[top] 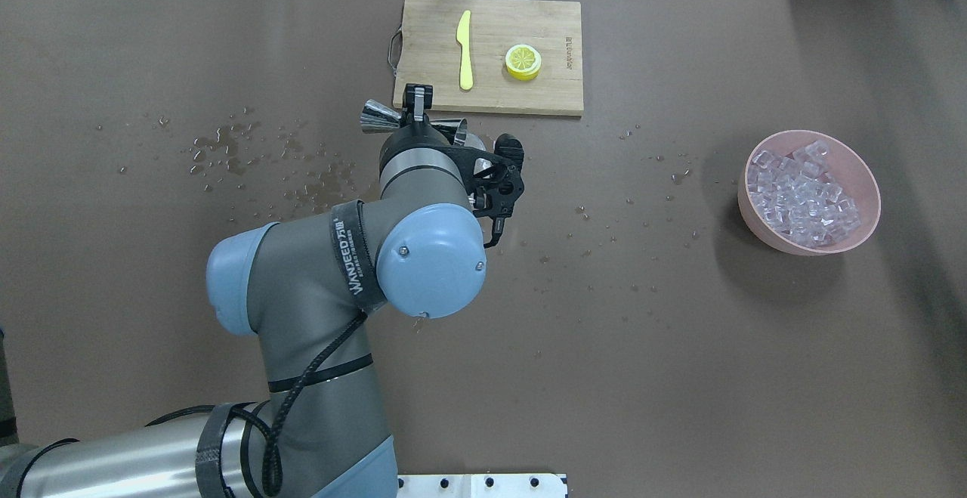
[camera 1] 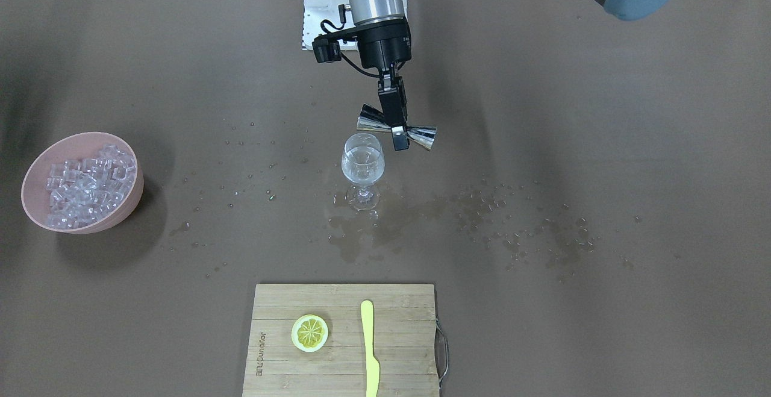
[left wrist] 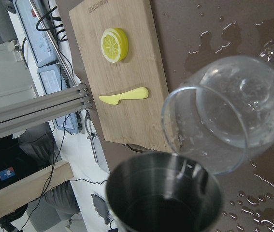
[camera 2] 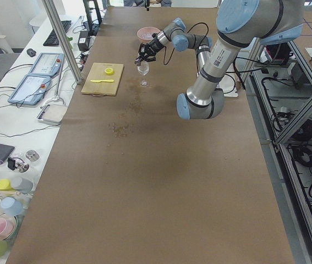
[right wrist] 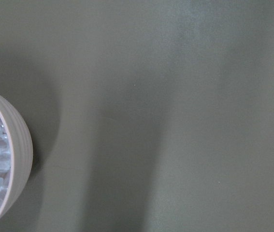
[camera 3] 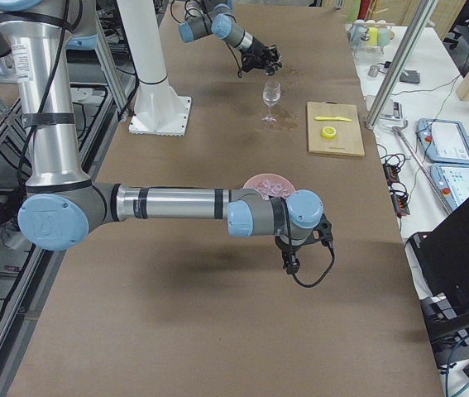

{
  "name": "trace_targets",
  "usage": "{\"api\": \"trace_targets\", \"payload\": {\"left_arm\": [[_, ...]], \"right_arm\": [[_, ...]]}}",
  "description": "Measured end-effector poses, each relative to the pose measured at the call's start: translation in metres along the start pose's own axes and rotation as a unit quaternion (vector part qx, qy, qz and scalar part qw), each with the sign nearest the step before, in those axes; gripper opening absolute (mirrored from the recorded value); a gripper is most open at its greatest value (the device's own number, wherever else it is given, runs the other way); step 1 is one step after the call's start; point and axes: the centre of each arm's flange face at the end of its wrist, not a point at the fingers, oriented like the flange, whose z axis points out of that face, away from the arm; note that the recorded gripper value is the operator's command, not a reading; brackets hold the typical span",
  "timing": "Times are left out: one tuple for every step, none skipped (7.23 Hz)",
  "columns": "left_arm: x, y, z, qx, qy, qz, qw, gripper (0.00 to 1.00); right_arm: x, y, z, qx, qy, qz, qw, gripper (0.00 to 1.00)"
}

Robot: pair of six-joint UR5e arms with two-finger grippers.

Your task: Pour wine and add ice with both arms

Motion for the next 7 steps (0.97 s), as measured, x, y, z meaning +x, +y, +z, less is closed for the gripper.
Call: {"api": "trace_targets", "payload": {"left_arm": [[0.003, 0.016, 0.000, 0.023, -0.008, -0.054, 0.9982, 0.00], [0.010, 0.036, 0.004, 0.056, -0.016, -0.135, 0.9891, 0.00], [0.015, 0.052, 0.008, 0.089, -0.020, -0.218, 0.9717, 0.00], [0.017, 0.062, 0.010, 0.110, -0.018, -0.293, 0.9497, 0.00], [0.017, 0.069, 0.011, 0.118, -0.012, -0.372, 0.9205, 0.00], [0.019, 0.081, 0.017, 0.127, -0.006, -0.454, 0.8818, 0.00], [0.025, 0.107, 0.027, 0.152, -0.002, -0.527, 0.8359, 0.00]], "right_arm": [[0.000, -0.001, -0.001, 0.000, 0.000, -0.001, 1.0000, 1.00], [-0.001, -0.001, -0.001, 0.001, 0.000, -0.001, 1.0000, 1.00], [-0.003, -0.003, 0.000, 0.001, 0.000, -0.004, 1.0000, 1.00], [-0.007, -0.006, 0.001, 0.004, 0.000, -0.014, 0.9999, 1.00], [-0.014, -0.010, 0.001, 0.012, 0.000, -0.022, 0.9997, 1.00], [-0.024, -0.014, 0.001, 0.019, 0.000, -0.018, 0.9997, 1.00], [-0.038, -0.019, 0.002, 0.026, -0.002, -0.009, 0.9996, 1.00]]}}
